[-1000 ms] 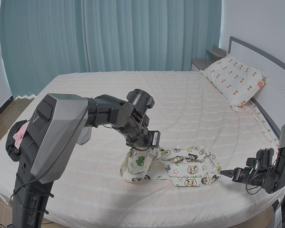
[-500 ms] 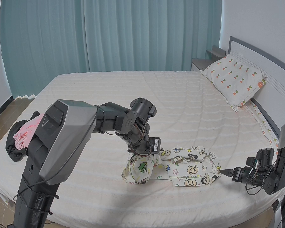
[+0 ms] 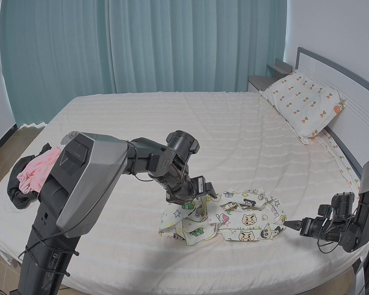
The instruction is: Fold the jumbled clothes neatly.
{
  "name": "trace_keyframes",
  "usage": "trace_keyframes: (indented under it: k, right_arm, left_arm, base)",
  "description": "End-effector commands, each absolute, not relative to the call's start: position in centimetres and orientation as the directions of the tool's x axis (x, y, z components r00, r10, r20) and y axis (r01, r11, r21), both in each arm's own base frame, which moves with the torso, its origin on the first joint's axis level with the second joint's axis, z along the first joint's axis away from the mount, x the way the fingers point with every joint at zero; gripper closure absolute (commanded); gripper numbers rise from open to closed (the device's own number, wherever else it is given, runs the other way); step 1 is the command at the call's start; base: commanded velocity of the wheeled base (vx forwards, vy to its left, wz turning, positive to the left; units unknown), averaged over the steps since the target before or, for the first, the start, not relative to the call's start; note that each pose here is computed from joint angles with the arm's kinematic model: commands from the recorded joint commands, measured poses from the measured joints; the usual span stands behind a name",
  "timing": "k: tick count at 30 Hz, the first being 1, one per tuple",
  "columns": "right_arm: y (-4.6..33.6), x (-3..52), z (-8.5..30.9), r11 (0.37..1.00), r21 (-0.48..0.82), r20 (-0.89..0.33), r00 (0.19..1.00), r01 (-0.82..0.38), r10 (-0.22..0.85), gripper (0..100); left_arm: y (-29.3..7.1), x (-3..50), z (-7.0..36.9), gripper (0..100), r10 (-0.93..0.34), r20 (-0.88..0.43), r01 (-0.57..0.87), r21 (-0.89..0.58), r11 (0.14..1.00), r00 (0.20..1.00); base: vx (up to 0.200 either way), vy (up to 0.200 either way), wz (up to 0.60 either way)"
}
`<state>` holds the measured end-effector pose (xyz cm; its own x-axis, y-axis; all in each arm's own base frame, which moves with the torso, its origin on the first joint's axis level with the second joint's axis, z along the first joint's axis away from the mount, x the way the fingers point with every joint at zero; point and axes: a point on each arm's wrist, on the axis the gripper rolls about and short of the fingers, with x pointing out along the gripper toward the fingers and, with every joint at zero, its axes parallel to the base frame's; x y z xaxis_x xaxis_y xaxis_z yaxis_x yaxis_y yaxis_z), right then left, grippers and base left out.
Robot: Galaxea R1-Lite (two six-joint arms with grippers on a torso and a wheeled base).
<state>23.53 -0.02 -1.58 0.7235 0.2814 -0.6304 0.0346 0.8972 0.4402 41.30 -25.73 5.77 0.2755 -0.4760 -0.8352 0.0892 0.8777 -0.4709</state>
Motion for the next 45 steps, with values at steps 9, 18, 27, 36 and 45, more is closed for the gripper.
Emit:
trace_keyframes:
  k: [9,18,27,36,45]
  right_arm:
    - [3.8,23.3,-0.2,0.821,0.567,-0.547,0.714,-0.067,0.436,0]
    - [6.0,23.1,0.6,0.817,0.571,-0.507,0.747,-0.082,0.429,0]
    - [6.8,23.0,1.4,0.809,0.575,-0.481,0.748,-0.124,0.457,0]
    - [10.5,24.7,1.8,0.830,0.549,-0.517,0.739,-0.101,0.432,0]
    - [16.3,26.8,2.1,0.824,0.563,-0.584,0.672,-0.070,0.456,0]
  left_arm:
    - [-18.6,39.2,13.0,0,-0.562,-0.824,-0.024,-0.565,0.825,0.064]
    - [-12.4,37.2,16.2,0,-0.502,-0.864,-0.084,-0.499,0.863,-0.028]
    - [-7.5,29.7,24.5,0,-0.614,-0.780,0.032,-0.621,0.783,-0.124]
    - [-2.6,23.2,31.8,0,-0.750,-0.643,0.210,-0.721,0.660,0.151]
    - [0.5,15.6,34.2,0,-0.730,-0.447,0.569,-0.458,0.683,0.517]
  base:
    - [0.000,0.000,0.00]
    - [0.000,0.000,0.00]
    - [0.000,0.000,0.00]
    - [0.000,0.000,0.00]
    - [0.000,0.000,0.00]
